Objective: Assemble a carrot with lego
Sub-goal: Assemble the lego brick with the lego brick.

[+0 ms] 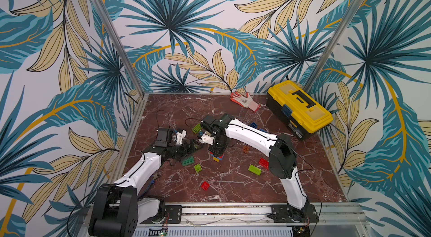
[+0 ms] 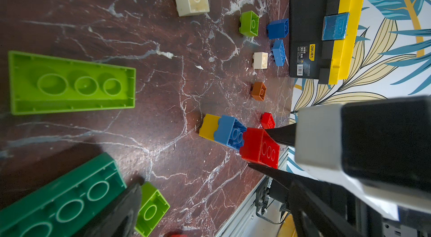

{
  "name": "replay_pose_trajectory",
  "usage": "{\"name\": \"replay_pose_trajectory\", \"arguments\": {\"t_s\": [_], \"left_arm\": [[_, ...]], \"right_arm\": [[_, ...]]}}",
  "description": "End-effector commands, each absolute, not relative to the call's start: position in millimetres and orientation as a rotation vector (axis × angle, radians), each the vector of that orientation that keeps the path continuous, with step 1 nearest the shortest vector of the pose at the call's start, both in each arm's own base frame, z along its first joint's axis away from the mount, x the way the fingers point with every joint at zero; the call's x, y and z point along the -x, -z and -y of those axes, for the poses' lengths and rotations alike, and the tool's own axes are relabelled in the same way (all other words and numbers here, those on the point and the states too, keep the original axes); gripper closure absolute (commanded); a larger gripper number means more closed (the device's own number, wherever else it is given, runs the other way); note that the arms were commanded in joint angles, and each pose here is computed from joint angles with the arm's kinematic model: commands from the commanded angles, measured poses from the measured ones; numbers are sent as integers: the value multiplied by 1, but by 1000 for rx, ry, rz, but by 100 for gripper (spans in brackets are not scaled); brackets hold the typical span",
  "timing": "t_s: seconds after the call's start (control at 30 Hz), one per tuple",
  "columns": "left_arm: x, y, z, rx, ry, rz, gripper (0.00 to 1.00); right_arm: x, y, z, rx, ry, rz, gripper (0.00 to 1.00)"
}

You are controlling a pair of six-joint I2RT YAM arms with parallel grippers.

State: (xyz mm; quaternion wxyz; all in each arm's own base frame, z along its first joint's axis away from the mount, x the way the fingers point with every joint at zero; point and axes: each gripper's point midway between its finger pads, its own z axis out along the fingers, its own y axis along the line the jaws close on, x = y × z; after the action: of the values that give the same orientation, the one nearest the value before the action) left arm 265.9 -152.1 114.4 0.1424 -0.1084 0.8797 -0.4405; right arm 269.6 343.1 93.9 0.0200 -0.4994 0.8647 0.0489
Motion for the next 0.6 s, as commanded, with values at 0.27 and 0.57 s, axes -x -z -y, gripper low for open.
{"name": "replay_pose_trajectory", "arguments": {"t_s": [0.27,0.57], "left_arm": [[-268,-115,154,267,1276,-2523,1],[-268,-115,154,270,1276,-2525,1]], "right_arm": [[-273,-79,-342,1564,-127,-2694,78],[-274,-74,-339,1558,-129,-2704,78]]}}
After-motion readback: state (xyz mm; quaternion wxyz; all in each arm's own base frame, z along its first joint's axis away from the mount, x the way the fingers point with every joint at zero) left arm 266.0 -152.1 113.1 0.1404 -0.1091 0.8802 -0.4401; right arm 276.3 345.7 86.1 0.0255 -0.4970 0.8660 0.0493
